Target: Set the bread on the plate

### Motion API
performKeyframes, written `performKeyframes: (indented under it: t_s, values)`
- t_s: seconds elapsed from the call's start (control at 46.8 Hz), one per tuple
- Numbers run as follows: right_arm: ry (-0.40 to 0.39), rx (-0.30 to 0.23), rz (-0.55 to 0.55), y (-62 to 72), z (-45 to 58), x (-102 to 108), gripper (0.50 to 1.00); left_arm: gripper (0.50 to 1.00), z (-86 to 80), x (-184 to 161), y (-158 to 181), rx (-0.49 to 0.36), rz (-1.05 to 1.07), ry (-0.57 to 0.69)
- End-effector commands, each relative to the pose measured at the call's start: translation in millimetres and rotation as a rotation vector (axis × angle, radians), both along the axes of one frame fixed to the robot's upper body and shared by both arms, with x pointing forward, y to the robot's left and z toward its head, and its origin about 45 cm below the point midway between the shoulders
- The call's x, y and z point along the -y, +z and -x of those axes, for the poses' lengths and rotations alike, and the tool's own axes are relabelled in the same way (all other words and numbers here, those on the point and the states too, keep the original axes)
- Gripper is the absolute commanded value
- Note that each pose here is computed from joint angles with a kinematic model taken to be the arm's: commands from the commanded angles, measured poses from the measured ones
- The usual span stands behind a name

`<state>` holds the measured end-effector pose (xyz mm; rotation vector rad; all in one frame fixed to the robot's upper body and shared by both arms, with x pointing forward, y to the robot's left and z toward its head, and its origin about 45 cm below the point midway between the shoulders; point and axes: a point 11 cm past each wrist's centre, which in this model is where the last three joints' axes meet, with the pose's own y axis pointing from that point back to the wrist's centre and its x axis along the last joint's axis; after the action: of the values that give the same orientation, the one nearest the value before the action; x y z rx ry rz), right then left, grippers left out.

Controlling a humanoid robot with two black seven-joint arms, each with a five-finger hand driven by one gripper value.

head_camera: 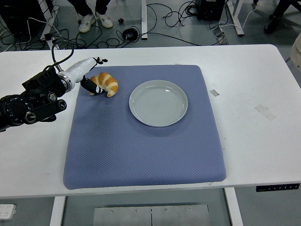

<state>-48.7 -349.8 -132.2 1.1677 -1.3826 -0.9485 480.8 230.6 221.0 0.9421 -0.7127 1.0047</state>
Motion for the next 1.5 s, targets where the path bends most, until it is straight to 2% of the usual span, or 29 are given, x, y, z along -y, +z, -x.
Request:
performKeyframes:
  t_s: [0.0, 0.321, 0.385, 0.47, 0.662, 0.812, 1.026, 1.154, 1.474]
  values:
    - [0.000, 0.000, 0.000, 0.0, 0.0, 0.0, 1.000, 0.915, -0.1, 0.9, -0.5, -0.007, -0.001, -0.005]
    - [0.000, 0.000, 0.000, 0.0, 0.0, 0.0, 1.000, 0.890, 0.4, -1.5, -4.7, -0.024, -0.032, -0.019]
    - [0.000, 0.000, 0.000, 0.0, 0.0, 0.0, 1.000, 0.872, 0.2, -2.0, -4.6, -0.024, -0.033, -0.018]
    - [0.000, 0.000, 0.000, 0.0, 0.0, 0.0, 1.000, 0.813, 0.4, -1.7, -5.0, -0.027, -0.034, -0.021]
    - [0.000, 0.000, 0.000, 0.0, 0.0, 0.0, 1.000, 0.731, 1.7, 0.4, -7.4, -0.050, -0.040, -0.037]
    - [0.000, 0.000, 0.000, 0.0, 0.0, 0.0, 1.000, 0.725, 2.0, 2.6, -8.2, -0.049, -0.046, -0.046]
    - [0.000, 0.000, 0.000, 0.0, 0.0, 0.0, 1.000, 0.675, -1.5, -0.6, -0.9, -0.036, -0.038, -0.034]
    - [0.000, 0.000, 0.000, 0.0, 0.0, 0.0, 1.000, 0.646, -8.5, 1.0, 15.1, -0.005, -0.038, -0.036]
    - [0.000, 0.000, 0.000, 0.0, 0.0, 0.0, 1.000, 0.645, -14.7, 19.5, 36.1, 0.010, -0.003, -0.079]
